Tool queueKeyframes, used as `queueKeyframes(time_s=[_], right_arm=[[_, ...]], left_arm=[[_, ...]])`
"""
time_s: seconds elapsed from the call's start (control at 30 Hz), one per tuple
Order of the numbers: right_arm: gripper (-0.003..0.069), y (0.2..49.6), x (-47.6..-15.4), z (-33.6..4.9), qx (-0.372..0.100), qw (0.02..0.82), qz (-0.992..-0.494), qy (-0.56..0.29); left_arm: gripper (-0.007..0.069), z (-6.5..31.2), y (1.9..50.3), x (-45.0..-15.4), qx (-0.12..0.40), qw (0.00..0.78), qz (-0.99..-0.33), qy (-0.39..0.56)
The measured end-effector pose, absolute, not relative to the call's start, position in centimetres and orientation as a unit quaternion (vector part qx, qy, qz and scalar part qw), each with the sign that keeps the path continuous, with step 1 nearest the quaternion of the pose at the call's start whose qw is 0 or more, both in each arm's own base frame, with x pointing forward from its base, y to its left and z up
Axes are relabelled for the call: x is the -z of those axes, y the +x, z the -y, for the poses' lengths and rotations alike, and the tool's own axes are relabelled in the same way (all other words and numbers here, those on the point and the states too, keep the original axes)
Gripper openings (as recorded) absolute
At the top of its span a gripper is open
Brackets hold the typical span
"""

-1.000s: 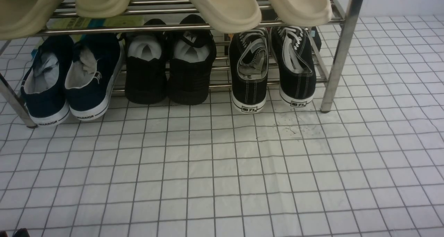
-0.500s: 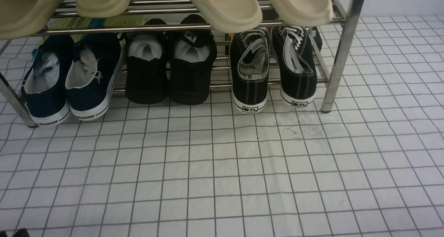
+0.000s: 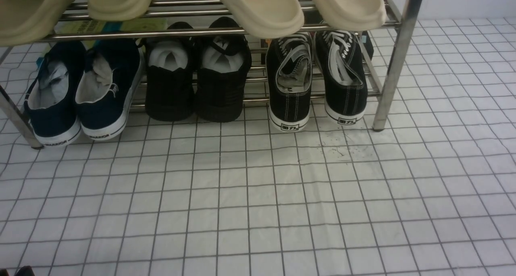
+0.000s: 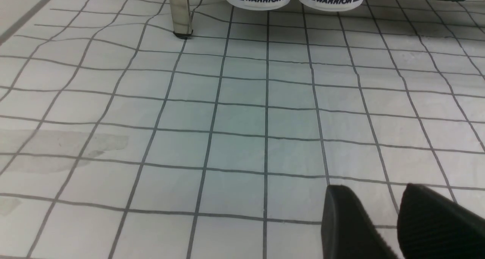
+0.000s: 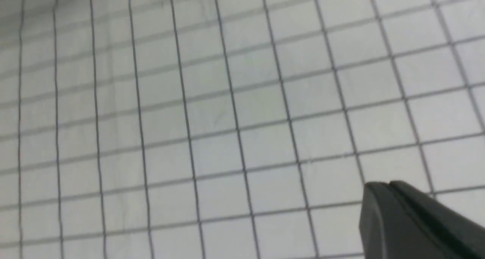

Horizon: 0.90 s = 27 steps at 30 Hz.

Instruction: Take the shoes off the shelf with your hand from the white checkered tablecloth.

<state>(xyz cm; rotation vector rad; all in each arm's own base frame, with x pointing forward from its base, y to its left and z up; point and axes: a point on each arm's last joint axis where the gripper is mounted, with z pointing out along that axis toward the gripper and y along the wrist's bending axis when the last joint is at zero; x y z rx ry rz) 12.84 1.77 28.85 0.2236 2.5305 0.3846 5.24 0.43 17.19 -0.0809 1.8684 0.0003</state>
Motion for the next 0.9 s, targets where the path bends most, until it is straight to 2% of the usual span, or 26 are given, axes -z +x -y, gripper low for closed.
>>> queueKeyframes(time_s=[0.03,0.07,0.1,0.13,0.23,0.3,0.37,0.53,0.67,0.7,0.77,0.83,0.9], right_arm=[[-0.0002,13.1,-28.9,-1.8,-0.147,0.280,-0.945,0.081],[0.0004,14.7,-29.1,-2.6,-0.185,0.246,-0.950,0.055],[0.0004,14.8,-29.1,-2.7,-0.191,0.240,-0.950,0.051],[0.0015,16.5,-29.6,-3.7,-0.245,0.220,-0.944,0.019],[0.0049,18.6,-30.8,-5.1,-0.323,0.200,-0.924,-0.033],[0.0080,19.8,-31.7,-6.0,-0.351,0.195,-0.914,-0.063],[0.0119,21.0,-32.4,-7.2,-0.360,0.188,-0.909,-0.093],[0.0181,23.1,-33.2,-10.8,-0.342,0.171,-0.913,-0.140],[0.0237,26.1,-33.2,-15.6,-0.280,0.177,-0.931,-0.154],[0.0239,26.2,-32.9,-15.6,-0.276,0.174,-0.933,-0.149],[0.0274,28.0,-32.5,-18.4,-0.235,0.177,-0.946,-0.139],[0.0286,28.7,-32.2,-19.7,-0.222,0.176,-0.949,-0.140],[0.0323,30.6,-31.6,-22.4,-0.181,0.187,-0.955,-0.142]], left_arm=[[0.0239,-0.4,5.2,-17.2,0.000,0.594,-0.804,-0.035],[0.0239,-0.4,5.2,-17.2,0.000,0.594,-0.804,-0.035],[0.0239,-0.4,5.2,-17.2,0.000,0.594,-0.804,-0.035],[0.0239,-0.4,5.2,-17.2,0.000,0.594,-0.804,-0.035],[0.0239,-0.4,5.2,-17.2,0.000,0.594,-0.804,-0.035],[0.0239,-0.4,5.2,-17.2,0.000,0.594,-0.804,-0.035],[0.0239,-0.4,5.2,-17.2,0.000,0.594,-0.804,-0.035],[0.0239,-0.4,5.2,-17.2,0.000,0.594,-0.804,-0.035],[0.0239,-0.4,5.2,-17.2,0.000,0.594,-0.804,-0.035],[0.0239,-0.4,5.2,-17.2,0.000,0.594,-0.804,-0.035],[0.0239,-0.4,5.2,-17.2,0.000,0.594,-0.804,-0.035],[0.0239,-0.4,5.2,-17.2,0.000,0.594,-0.804,-0.035],[0.0239,-0.4,5.2,-17.2,0.000,0.594,-0.804,-0.035]])
